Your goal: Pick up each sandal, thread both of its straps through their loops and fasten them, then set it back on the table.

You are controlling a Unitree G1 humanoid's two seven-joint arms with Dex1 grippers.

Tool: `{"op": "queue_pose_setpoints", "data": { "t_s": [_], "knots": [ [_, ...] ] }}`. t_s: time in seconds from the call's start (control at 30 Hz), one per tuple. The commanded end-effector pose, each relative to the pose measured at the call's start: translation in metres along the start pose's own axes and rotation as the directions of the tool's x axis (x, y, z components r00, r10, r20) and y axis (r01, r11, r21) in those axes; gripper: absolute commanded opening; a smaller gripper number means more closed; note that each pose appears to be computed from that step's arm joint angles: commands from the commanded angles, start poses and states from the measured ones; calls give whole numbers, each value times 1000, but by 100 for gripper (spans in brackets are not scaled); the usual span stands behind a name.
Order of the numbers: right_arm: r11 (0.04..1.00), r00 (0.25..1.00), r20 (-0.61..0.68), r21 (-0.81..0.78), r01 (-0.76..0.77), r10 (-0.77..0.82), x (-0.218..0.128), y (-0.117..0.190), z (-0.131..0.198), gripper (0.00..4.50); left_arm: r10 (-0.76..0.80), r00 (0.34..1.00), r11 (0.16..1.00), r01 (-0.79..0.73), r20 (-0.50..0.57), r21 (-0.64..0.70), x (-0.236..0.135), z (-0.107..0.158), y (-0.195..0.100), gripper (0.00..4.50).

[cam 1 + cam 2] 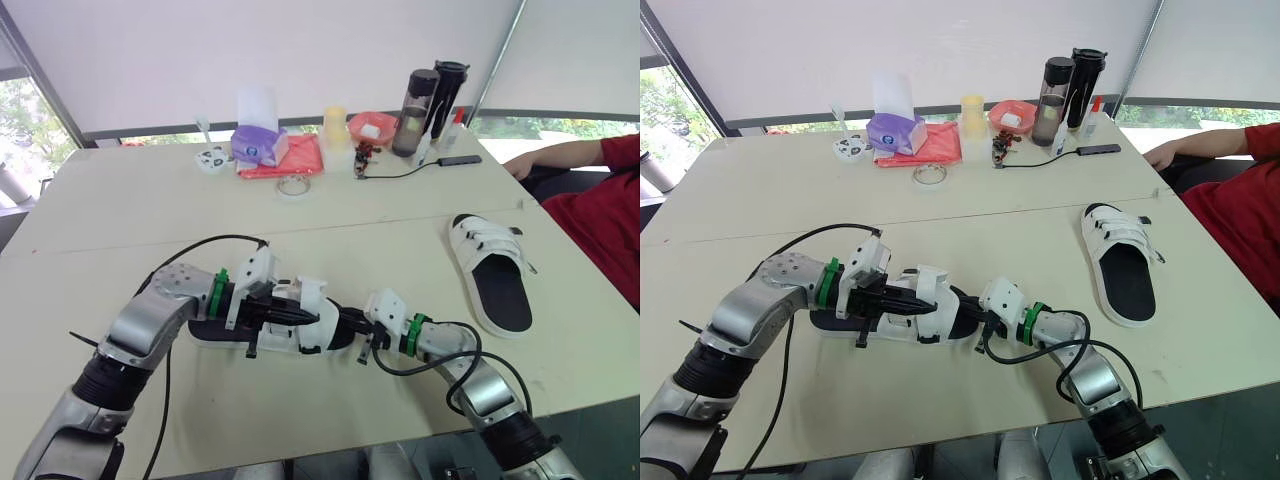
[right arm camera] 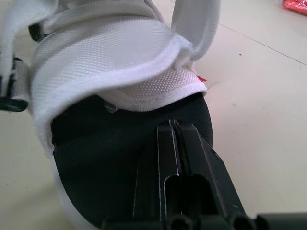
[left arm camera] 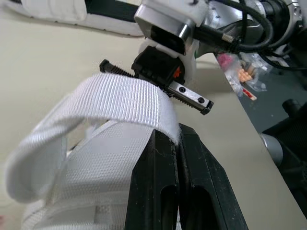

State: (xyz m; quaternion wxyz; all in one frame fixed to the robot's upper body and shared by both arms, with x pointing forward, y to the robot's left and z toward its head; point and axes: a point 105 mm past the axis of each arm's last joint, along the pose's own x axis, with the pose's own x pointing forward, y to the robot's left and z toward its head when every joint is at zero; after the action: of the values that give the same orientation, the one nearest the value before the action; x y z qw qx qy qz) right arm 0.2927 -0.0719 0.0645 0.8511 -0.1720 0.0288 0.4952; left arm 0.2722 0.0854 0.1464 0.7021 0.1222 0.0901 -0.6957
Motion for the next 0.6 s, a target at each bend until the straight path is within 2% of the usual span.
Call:
{"op": "queue_pose_setpoints", "data": {
  "t_s": [0.03,0.27,0.6],
  "knots": [
    [996,980,-200,88,24,-5,-9,6,-54,0,12,999,1000,-12,34,28,-7,13,3,4],
    [996,980,-200,89,19,-1,-9,7,-54,0,0,999,998,-3,36,62,-9,18,2,4],
    [995,980,-198,98,16,3,-7,10,-54,0,-60,996,976,72,-64,204,-8,19,4,4]
  ]
}}
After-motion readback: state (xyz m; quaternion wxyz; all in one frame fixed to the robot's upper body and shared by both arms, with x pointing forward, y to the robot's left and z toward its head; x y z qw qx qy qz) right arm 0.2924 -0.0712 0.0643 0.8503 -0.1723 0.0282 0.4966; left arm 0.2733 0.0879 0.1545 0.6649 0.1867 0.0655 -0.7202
